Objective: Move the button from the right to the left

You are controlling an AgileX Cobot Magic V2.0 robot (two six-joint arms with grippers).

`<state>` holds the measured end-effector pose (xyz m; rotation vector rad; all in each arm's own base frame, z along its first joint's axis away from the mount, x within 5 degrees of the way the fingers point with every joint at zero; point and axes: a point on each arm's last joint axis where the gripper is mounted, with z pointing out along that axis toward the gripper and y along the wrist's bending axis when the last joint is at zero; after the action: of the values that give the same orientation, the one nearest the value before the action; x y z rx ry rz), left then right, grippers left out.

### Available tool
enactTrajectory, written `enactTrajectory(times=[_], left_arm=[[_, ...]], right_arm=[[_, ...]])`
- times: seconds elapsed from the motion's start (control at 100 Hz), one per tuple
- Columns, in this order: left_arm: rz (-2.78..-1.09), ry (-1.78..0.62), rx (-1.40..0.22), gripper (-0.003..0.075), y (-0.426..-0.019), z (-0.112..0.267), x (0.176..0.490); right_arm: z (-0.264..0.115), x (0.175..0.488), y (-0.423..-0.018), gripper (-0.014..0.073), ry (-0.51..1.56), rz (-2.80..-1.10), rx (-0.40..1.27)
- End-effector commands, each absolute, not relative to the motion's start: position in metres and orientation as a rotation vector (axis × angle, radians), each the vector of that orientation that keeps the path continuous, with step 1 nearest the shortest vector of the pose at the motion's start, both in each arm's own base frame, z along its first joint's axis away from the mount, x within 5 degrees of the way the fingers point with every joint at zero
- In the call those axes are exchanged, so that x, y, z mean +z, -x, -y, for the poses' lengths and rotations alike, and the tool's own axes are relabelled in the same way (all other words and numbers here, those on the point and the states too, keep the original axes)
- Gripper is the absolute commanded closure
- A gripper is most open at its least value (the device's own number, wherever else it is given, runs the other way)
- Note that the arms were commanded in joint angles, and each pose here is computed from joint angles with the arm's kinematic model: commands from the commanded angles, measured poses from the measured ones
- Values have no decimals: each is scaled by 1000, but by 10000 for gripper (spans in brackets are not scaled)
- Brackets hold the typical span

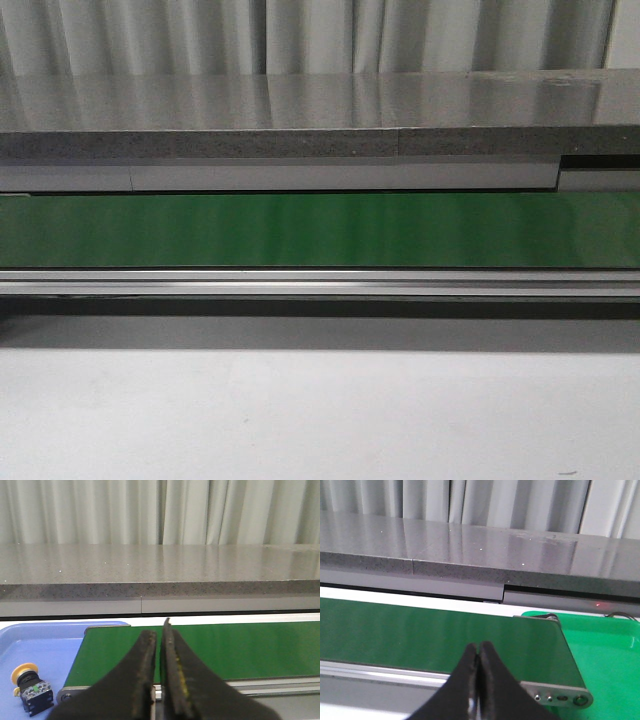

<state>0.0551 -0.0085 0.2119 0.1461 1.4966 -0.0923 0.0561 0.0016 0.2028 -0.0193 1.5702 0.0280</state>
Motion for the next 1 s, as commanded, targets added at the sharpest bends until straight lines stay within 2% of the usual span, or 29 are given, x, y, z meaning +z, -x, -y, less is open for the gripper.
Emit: enactTrajectory(times=[0.0,0.14,0.99], left_arm=[[-1415,-143,-119,715,-53,9,208],[-1415,-143,-119,715,-53,9,208],[-1415,-143,-119,715,-53,9,208]], right_arm=[[-2,213,-54,655,25,-1457,29],[-2,205,-55,655,25,-1482,29],[-2,205,-55,655,25,-1481,29]])
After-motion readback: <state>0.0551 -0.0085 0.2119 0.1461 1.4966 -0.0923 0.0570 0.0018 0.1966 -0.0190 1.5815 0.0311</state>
